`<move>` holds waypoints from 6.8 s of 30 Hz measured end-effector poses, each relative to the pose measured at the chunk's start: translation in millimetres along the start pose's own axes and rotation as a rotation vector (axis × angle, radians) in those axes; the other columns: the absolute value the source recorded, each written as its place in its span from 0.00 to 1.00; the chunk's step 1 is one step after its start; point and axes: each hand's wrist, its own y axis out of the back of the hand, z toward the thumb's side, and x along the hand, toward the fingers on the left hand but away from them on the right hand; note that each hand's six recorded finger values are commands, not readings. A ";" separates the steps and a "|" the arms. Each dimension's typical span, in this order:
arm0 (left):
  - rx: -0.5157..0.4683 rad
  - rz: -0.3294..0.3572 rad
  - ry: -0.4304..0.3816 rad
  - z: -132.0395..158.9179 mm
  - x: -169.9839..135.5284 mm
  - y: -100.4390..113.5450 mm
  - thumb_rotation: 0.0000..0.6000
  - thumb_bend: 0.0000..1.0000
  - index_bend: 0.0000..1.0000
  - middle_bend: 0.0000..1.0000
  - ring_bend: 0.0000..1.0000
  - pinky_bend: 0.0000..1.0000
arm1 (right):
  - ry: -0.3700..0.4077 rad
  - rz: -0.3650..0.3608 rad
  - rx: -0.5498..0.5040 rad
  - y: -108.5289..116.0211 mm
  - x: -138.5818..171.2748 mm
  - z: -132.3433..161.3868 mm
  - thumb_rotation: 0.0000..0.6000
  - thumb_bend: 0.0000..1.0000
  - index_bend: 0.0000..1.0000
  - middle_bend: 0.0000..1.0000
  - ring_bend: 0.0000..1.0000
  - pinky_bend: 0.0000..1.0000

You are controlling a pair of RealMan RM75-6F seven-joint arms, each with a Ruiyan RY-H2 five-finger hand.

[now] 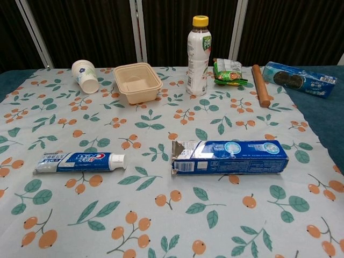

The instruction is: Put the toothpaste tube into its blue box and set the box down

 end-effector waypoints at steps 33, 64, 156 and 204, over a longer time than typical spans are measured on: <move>-0.079 -0.046 0.040 -9.9 2.9 -1.1 1.00 0.05 0.03 0.00 0.00 0.06 | 0.159 0.356 0.011 -132.6 -117.0 168.3 1.00 0.24 0.23 0.25 0.21 0.29; 0.044 -0.067 -0.019 27.0 48.7 -9.9 1.00 0.17 0.24 0.20 0.20 0.31 | 0.165 0.183 -0.040 -65.2 -105.1 150.5 1.00 0.35 0.54 0.52 0.50 0.54; 0.433 0.230 -0.891 265.8 164.3 100.1 1.00 0.52 0.69 0.76 0.69 0.73 | 0.060 0.022 -0.206 14.4 -84.1 106.4 1.00 0.39 0.54 0.52 0.50 0.54; 0.440 0.386 -0.972 375.2 154.4 79.3 1.00 0.51 0.69 0.75 0.69 0.73 | 0.037 0.017 -0.283 36.0 -69.2 83.2 1.00 0.39 0.54 0.52 0.50 0.54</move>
